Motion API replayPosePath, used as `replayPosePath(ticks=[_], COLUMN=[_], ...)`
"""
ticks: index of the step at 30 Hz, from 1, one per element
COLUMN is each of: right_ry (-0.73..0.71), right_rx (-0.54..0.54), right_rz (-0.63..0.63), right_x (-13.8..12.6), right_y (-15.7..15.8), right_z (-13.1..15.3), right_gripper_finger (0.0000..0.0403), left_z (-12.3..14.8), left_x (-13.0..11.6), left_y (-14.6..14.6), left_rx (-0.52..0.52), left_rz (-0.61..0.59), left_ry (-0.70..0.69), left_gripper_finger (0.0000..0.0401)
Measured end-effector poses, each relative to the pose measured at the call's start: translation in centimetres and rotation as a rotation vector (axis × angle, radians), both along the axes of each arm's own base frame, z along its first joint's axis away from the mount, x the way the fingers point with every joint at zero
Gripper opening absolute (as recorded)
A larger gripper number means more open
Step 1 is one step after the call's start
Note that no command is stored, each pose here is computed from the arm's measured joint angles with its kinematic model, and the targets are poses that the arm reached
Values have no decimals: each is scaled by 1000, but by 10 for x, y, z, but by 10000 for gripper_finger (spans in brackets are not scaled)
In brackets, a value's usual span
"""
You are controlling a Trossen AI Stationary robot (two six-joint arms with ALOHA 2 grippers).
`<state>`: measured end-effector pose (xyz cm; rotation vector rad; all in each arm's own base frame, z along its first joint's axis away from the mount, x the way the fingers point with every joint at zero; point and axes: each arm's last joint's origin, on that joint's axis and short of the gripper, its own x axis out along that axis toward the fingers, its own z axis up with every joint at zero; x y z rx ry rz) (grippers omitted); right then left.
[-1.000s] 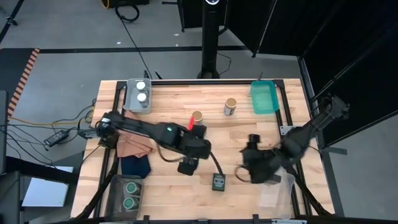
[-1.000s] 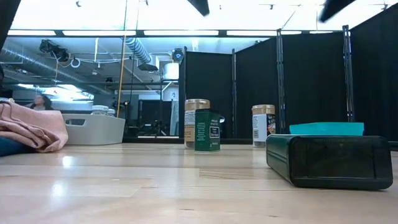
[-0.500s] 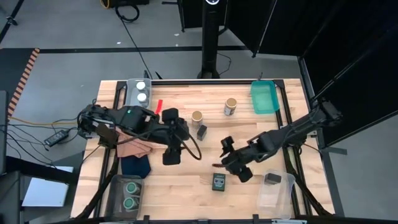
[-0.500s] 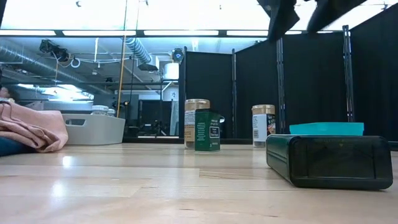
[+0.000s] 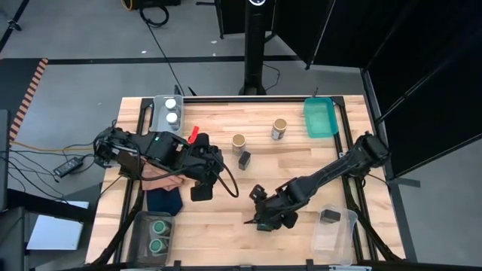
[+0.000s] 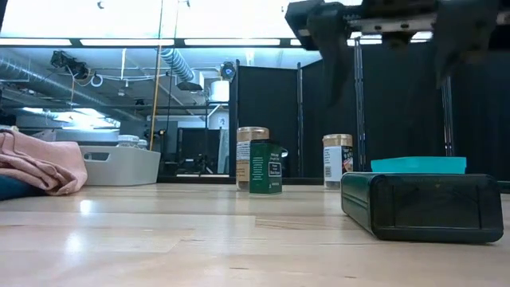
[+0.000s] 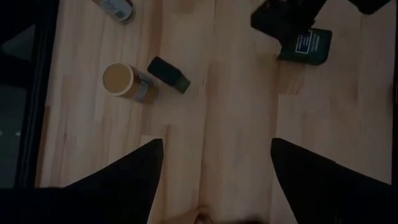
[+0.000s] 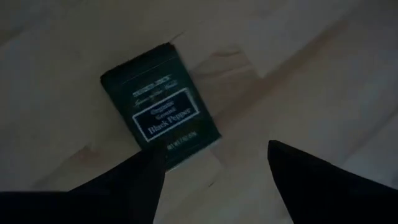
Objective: Sort spices by type
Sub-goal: Put bottom black spice can into the transparent bin
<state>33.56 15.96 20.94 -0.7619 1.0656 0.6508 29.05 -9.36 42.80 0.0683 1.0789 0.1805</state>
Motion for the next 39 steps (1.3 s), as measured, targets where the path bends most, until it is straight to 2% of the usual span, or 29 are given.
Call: replayPosePath(ticks=[6, 15, 27, 39], right_ry=[29, -3, -79, -58], right_rx=[-88, -47, -62, -51], right_rz=[216, 356, 392, 399], right_x=[-3, -2, 0, -5], right_y=[11, 16, 16, 14], right_z=[-12, -13, -25, -36], right_gripper_finger=[303, 318, 323, 311], left_z=[0, 0, 0, 0], left_x=[0, 0, 0, 1], left_y=[0, 0, 0, 0], left_rx=[-1, 9, 19, 14], left_rz=[-1, -10, -1, 4], left_ry=[-2, -1, -6, -14], left_gripper_finger=[302, 302, 302, 302])
